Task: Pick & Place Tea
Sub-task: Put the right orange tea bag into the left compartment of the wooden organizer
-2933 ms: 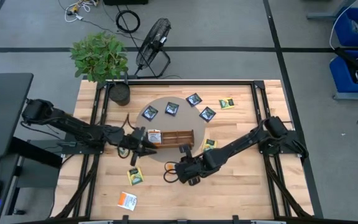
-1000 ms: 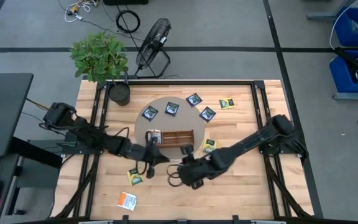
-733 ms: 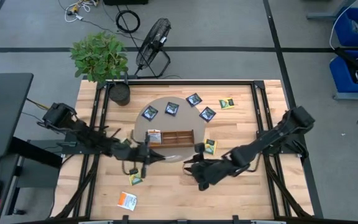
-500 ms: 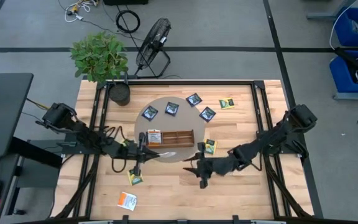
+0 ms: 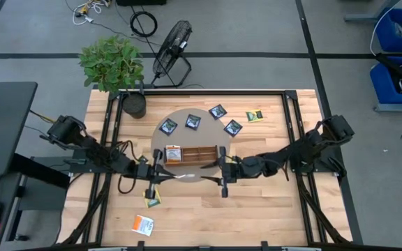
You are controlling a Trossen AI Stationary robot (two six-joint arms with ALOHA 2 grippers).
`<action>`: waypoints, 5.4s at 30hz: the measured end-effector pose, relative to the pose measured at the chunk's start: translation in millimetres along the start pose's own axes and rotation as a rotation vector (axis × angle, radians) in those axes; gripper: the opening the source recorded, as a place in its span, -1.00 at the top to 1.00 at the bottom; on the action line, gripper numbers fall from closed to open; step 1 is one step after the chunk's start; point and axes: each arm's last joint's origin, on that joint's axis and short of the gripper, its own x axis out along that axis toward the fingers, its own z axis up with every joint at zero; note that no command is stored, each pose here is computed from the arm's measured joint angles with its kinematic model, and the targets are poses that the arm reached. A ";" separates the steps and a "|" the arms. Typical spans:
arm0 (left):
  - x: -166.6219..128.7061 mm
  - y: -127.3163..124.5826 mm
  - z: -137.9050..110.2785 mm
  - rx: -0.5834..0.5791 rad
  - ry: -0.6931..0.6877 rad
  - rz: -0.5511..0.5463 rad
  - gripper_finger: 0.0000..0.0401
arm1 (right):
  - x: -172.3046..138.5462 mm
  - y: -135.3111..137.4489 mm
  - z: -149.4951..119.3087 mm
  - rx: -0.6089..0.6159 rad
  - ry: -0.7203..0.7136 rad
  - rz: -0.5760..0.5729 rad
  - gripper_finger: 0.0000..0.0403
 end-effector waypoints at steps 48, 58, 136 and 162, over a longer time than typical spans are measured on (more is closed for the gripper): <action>19.9 21.6 -3.9 -0.015 0.048 0.047 0.53 | 2.9 -24.8 10.5 0.038 0.109 0.000 0.99; 24.4 29.4 -12.3 0.017 0.157 0.193 0.29 | 3.2 -22.1 -6.7 0.072 0.259 -0.020 1.00; -47.4 38.5 -27.2 -0.148 0.170 0.361 1.00 | -51.4 -32.4 -7.1 0.081 0.236 -0.075 0.33; -60.6 43.8 -52.4 -0.365 0.333 0.542 1.00 | -60.0 -33.9 -25.3 0.100 0.264 -0.146 0.33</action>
